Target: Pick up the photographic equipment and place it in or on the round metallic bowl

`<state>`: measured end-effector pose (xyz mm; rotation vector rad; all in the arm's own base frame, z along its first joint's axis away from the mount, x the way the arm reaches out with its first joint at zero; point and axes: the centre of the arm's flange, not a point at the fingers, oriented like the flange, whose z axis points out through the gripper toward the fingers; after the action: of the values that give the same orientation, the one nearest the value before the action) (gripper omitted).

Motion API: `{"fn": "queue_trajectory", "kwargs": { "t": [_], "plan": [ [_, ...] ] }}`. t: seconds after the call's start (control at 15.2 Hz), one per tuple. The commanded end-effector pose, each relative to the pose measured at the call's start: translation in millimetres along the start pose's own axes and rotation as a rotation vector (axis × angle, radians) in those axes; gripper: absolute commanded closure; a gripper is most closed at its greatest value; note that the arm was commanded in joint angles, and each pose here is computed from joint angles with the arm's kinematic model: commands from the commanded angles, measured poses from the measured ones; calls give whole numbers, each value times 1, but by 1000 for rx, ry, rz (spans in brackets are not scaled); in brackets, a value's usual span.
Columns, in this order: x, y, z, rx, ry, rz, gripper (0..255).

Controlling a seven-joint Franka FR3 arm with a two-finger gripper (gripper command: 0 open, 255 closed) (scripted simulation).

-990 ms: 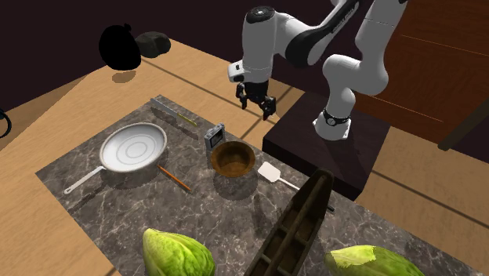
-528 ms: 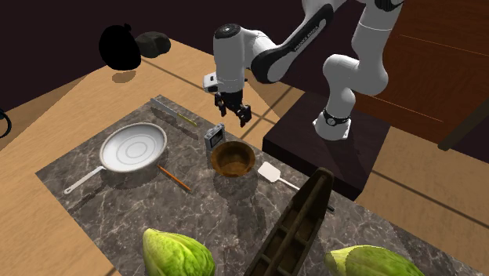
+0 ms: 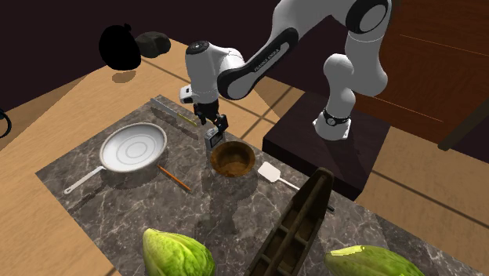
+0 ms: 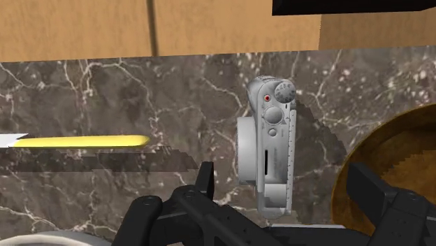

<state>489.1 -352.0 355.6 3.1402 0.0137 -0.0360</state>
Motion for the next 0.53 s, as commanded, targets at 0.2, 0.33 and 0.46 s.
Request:
{"fn": "queue_trajectory", "kwargs": {
  "t": [0.2,0.33,0.46],
  "plan": [
    [4,7,24,1,2,-1,0],
    [4,7,35,1,2,-1,0],
    [4,7,43,1,2,-1,0]
  ]
}}
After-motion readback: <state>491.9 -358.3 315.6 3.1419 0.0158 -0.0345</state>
